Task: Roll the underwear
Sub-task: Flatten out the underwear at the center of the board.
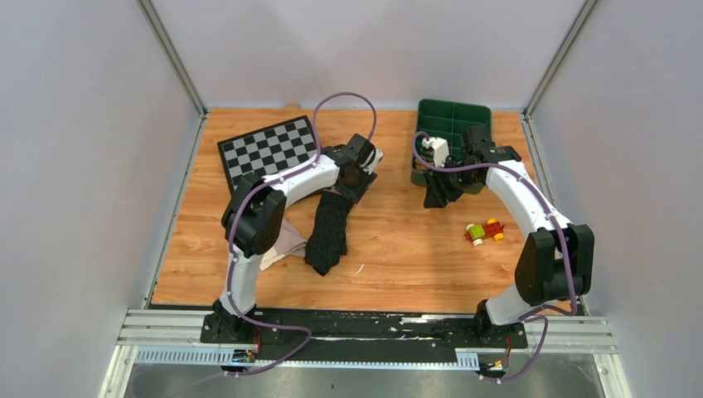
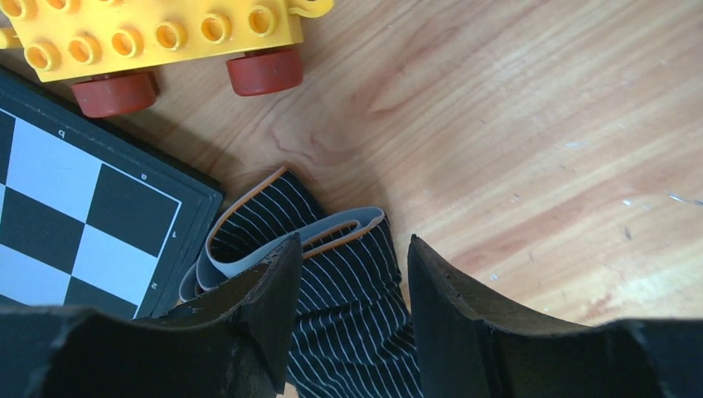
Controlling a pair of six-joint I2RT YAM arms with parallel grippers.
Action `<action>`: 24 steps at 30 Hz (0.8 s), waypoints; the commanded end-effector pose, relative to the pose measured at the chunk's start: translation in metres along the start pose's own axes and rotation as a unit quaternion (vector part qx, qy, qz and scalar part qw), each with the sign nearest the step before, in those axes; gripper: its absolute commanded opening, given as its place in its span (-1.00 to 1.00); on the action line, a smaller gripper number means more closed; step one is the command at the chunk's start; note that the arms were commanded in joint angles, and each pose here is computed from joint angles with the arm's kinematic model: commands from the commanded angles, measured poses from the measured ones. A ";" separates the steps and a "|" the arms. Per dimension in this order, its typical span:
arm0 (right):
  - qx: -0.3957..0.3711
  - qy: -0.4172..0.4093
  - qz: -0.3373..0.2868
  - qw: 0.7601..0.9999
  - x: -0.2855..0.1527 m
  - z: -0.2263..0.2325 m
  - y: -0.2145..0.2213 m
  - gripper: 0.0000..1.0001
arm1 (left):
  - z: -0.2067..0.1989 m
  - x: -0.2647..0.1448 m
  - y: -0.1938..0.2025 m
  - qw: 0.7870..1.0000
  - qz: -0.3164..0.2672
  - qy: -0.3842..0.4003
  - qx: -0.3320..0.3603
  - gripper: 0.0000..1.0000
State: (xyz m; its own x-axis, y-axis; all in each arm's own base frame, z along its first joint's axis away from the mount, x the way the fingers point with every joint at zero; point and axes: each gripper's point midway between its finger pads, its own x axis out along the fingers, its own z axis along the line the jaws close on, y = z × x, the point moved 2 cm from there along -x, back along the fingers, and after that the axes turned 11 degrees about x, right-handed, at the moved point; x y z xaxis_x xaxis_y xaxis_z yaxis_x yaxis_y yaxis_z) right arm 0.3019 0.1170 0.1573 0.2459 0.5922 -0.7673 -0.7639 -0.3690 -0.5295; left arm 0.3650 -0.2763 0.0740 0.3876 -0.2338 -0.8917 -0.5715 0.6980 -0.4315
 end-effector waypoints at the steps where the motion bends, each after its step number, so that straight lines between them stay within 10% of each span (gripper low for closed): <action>1: -0.008 -0.009 -0.029 1.000 -0.005 0.004 -0.014 -0.18 | 0.010 0.016 0.001 0.998 0.005 -0.055 -0.003 0.12; 14: -0.015 -0.003 -0.020 1.000 -0.007 0.002 -0.012 -0.19 | -0.012 -0.022 -0.015 0.990 -0.042 0.102 0.083 -1.00; 19: -0.009 0.001 -0.015 1.000 -0.009 0.002 -0.004 -0.19 | -0.077 -0.115 -0.047 0.902 -0.213 0.335 0.170 -1.00; 24: -0.001 0.002 -0.006 1.000 -0.010 0.001 0.006 -0.20 | -0.083 -0.168 -0.028 0.855 -0.248 0.425 0.163 -1.00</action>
State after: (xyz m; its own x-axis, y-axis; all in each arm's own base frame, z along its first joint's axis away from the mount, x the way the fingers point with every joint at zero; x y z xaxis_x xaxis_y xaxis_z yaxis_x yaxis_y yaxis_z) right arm 0.3005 0.1146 0.1551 0.2415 0.5927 -0.7684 -0.7717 -0.3627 -0.5224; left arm 0.3016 -0.3179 0.1575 -0.0151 -0.7316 -0.6816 -0.2630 0.6606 -0.7032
